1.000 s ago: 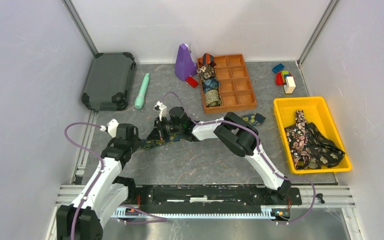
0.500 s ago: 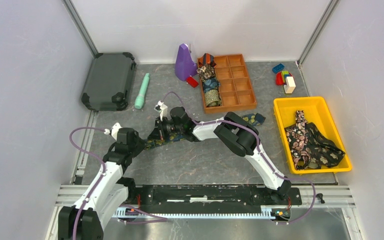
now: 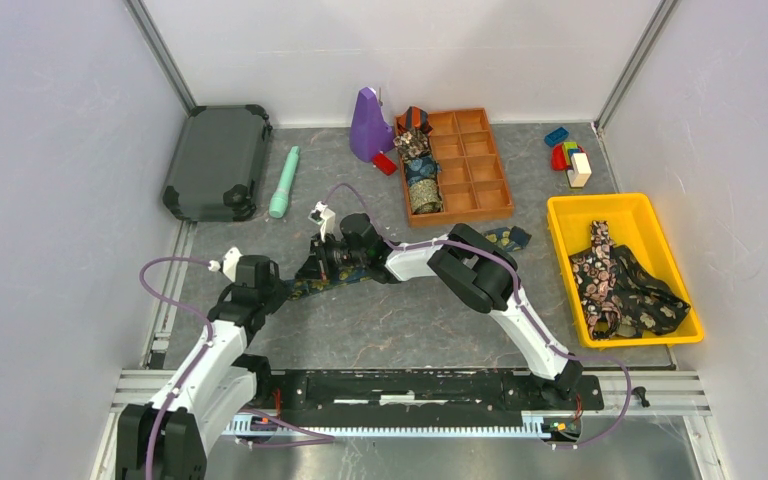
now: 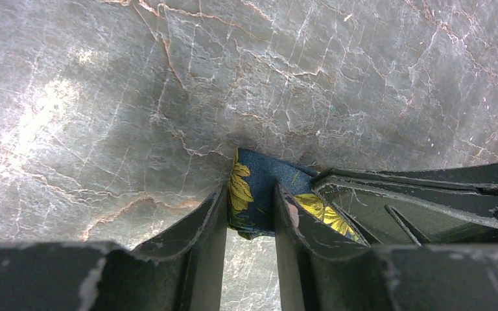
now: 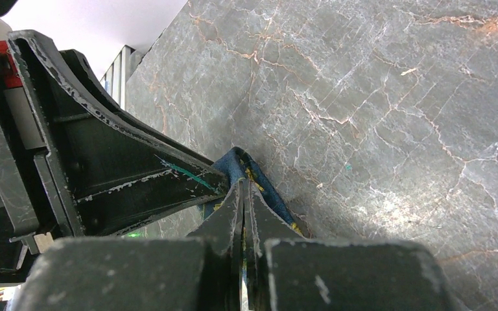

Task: Roll the ties
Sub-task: Roll the tie at the center of the board.

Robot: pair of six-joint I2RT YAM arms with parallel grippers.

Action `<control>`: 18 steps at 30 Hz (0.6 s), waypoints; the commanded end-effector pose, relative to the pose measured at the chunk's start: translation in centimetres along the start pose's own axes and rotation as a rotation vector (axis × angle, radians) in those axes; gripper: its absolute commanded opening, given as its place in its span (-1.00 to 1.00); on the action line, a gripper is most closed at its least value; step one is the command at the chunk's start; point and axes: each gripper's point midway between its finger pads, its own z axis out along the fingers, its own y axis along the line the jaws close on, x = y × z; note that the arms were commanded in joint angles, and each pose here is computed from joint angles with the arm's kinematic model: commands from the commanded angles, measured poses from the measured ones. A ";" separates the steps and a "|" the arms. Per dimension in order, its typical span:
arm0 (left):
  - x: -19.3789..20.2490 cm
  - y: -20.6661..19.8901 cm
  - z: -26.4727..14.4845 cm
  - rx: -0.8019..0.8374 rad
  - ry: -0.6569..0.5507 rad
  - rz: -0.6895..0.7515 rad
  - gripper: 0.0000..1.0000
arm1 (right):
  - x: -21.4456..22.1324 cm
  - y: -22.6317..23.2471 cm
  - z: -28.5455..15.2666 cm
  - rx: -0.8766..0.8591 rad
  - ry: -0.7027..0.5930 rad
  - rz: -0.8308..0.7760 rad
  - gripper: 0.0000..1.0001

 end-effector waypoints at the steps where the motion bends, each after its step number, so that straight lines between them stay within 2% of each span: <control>1: -0.3 -0.3 0.2 0.002 -0.014 -0.031 -0.30 | -0.8 0.4 0.0 -0.029 -0.028 -0.017 -1.00; 8: -0.4 -0.7 0.2 0.000 -0.018 0.002 -0.62 | -1.4 1.1 -0.3 -0.037 -0.035 -0.031 -0.99; 10: -0.4 -0.7 0.2 -0.006 -0.021 0.012 -0.68 | -2.2 1.5 -0.8 -0.019 -0.040 -0.057 -0.91; 14: -0.7 -0.7 -0.1 -0.028 -0.038 0.041 -0.76 | -3.5 2.3 -2.6 0.032 -0.061 -0.103 -0.62; 18: -1.4 -0.9 -0.4 -0.042 -0.062 0.070 -0.82 | -4.1 3.3 -3.9 0.059 -0.080 -0.123 -0.55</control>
